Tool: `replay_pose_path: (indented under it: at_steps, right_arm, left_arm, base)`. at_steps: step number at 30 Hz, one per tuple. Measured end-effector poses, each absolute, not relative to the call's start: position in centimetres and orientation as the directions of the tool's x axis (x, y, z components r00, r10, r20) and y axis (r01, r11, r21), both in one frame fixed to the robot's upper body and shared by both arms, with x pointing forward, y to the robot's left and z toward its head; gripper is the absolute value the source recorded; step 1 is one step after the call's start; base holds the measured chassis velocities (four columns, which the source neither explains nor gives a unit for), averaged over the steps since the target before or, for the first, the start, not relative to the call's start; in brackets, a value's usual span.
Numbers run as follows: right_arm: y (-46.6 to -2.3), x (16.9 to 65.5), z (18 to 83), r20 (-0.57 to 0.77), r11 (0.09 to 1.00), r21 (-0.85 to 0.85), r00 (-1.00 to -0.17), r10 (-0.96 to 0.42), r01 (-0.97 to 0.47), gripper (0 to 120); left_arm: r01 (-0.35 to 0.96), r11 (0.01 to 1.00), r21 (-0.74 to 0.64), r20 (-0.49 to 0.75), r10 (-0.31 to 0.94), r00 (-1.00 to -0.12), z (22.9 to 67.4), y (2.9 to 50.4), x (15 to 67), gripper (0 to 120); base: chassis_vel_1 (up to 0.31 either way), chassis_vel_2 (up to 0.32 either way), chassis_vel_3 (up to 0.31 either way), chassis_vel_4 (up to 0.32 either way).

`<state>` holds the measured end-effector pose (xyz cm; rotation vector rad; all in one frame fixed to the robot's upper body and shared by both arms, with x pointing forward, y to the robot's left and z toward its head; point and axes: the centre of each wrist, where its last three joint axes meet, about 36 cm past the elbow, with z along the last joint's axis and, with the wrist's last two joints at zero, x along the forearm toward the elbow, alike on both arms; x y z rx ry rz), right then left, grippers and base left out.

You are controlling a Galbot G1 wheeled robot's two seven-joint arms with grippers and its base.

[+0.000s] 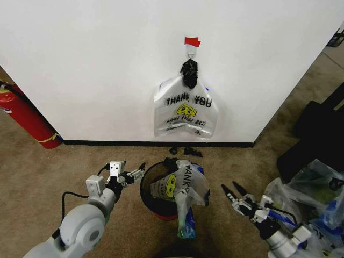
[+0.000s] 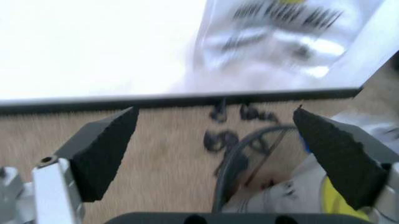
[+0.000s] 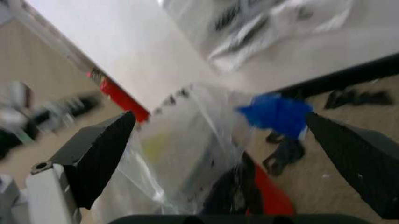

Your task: Pick up the garbage bag from the wall and place it over the trash bin.

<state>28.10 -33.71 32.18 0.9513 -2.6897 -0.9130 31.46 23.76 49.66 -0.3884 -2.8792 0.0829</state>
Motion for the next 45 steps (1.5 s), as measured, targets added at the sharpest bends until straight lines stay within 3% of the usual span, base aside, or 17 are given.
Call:
replay_pose_path:
  at_steps: [5, 15, 28, 45]
  right_arm:
    - [-31.7, 29.7, 31.0, -0.069, 0.578, 0.611, -0.763, -0.643, -0.542, 100]
    - [-29.5, 30.6, 29.7, -0.098, 0.502, 0.633, -0.704, -0.703, -0.59, 100]
    - [-27.6, 31.1, 35.2, -0.246, 0.397, 0.579, -0.616, -0.748, -0.713, 100]
    - [-19.7, 40.9, 35.3, -0.204, 0.371, 0.573, -0.566, -0.799, -0.731, 100]
  left_arm:
    - [0.295, 0.955, -0.023, 0.139, 0.296, -0.945, 51.4, 23.3, 30.8, 100]
    - [0.319, 0.948, -0.016, 0.124, 0.318, -0.94, 51.9, 22.8, 30.4, 100]
    - [0.328, 0.944, -0.029, 0.116, 0.329, -0.937, 52.2, 22.3, 29.8, 100]
    - [0.349, 0.937, -0.011, 0.117, 0.348, -0.93, 53.4, 22.2, 28.9, 100]
  base:
    - [0.0, 0.0, 0.0, 0.0]
    - [0.0, 0.0, 0.0, 0.0]
    - [0.0, 0.0, 0.0, 0.0]
    - [0.0, 0.0, 0.0, 0.0]
